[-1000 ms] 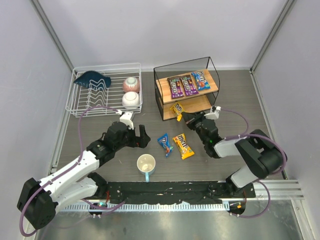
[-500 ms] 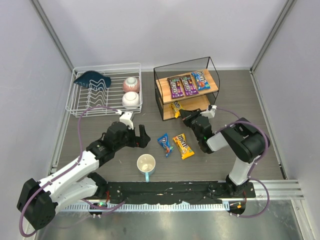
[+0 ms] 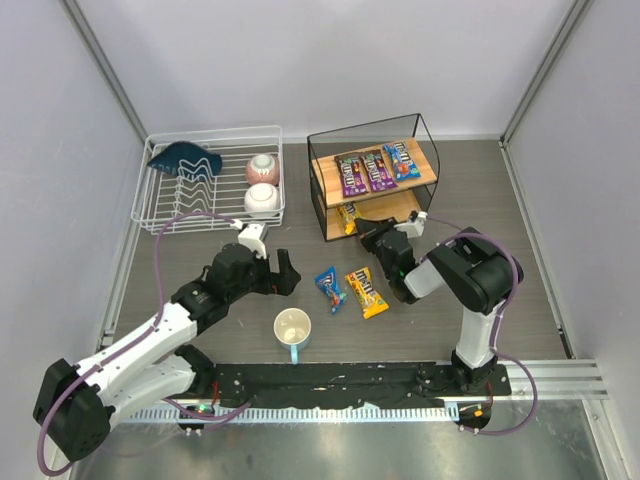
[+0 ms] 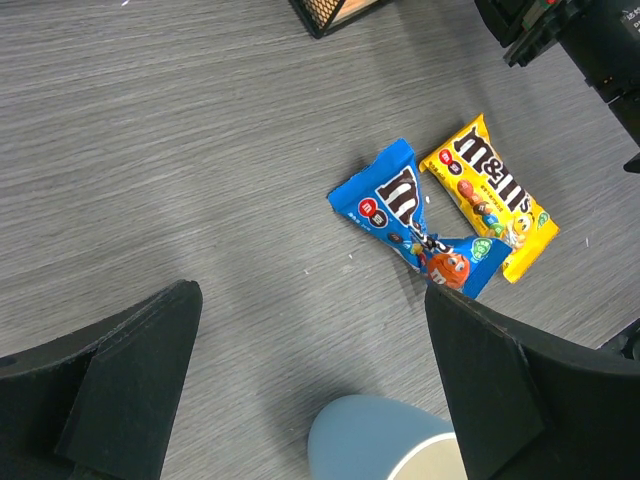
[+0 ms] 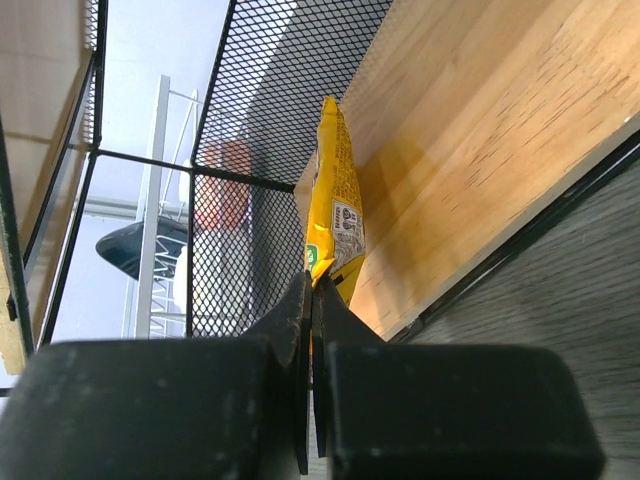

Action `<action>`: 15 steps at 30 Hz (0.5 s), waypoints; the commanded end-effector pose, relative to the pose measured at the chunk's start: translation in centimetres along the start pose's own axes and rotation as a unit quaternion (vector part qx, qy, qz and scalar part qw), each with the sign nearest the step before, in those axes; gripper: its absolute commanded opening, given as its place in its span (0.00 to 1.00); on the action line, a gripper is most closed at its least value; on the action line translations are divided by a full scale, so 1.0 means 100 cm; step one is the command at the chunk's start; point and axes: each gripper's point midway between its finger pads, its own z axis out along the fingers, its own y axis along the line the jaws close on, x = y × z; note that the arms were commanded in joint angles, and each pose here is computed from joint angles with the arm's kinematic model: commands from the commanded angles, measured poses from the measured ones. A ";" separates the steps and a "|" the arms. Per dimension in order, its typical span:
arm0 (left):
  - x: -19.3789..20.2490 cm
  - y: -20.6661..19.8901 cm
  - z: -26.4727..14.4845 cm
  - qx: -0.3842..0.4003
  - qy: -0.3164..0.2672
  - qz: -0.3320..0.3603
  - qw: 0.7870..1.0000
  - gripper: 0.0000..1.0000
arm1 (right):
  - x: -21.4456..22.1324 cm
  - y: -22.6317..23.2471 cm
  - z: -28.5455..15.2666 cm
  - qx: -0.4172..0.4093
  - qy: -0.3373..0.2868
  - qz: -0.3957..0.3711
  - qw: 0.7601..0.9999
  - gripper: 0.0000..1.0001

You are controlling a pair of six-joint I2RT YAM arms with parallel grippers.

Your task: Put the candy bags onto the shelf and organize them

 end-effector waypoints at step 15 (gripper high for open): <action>-0.011 -0.004 -0.003 0.005 -0.023 0.003 1.000 1.00 | -0.001 0.004 0.015 0.003 -0.044 0.023 0.999 0.01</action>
